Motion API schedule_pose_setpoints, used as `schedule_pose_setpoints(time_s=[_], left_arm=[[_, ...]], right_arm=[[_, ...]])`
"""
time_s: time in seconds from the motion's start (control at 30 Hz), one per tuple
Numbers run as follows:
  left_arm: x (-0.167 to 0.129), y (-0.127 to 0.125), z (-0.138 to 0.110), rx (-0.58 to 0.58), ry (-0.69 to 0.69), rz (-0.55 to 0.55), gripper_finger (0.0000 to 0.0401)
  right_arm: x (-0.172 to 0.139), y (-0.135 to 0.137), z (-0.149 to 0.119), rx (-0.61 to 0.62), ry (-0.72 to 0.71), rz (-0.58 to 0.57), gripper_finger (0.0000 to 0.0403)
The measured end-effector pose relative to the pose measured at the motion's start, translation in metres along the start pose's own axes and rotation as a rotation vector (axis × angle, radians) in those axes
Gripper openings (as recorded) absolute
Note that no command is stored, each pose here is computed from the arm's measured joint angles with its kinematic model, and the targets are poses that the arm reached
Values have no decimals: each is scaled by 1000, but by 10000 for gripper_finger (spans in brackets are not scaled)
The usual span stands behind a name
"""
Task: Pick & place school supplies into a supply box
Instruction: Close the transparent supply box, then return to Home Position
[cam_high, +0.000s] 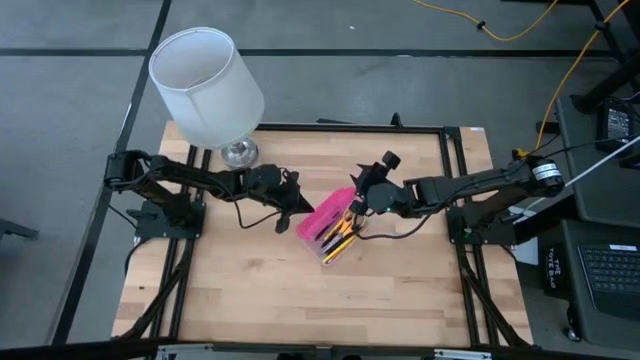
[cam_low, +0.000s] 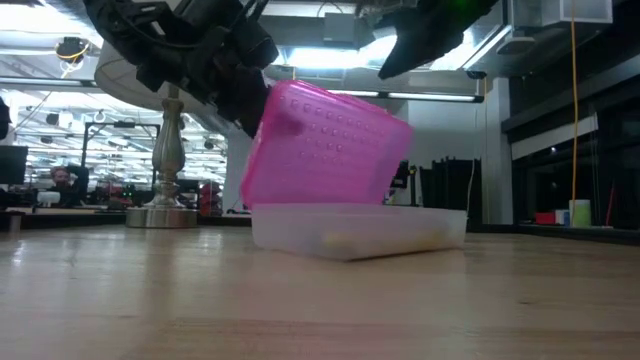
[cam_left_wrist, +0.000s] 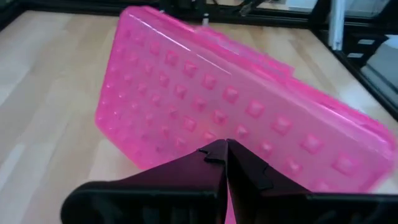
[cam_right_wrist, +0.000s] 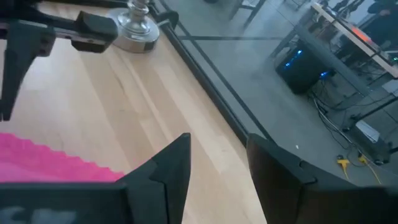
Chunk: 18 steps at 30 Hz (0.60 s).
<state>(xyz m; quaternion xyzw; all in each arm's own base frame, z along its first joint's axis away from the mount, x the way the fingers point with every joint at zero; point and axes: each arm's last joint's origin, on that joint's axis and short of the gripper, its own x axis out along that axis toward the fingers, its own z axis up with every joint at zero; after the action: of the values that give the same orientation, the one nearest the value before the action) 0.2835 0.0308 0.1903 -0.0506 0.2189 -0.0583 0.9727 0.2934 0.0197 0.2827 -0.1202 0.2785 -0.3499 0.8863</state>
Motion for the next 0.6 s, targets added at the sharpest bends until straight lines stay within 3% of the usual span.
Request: schedule_pose_setpoints(time_s=[0.37,0.6], left_arm=[[5,-26,2,22,-19,-59,3],[5,-28,2,70,-23,-40,3]], right_arm=[[-1,0,-1,10,8,28,161],[-2,6,-3,11,46,265,161]])
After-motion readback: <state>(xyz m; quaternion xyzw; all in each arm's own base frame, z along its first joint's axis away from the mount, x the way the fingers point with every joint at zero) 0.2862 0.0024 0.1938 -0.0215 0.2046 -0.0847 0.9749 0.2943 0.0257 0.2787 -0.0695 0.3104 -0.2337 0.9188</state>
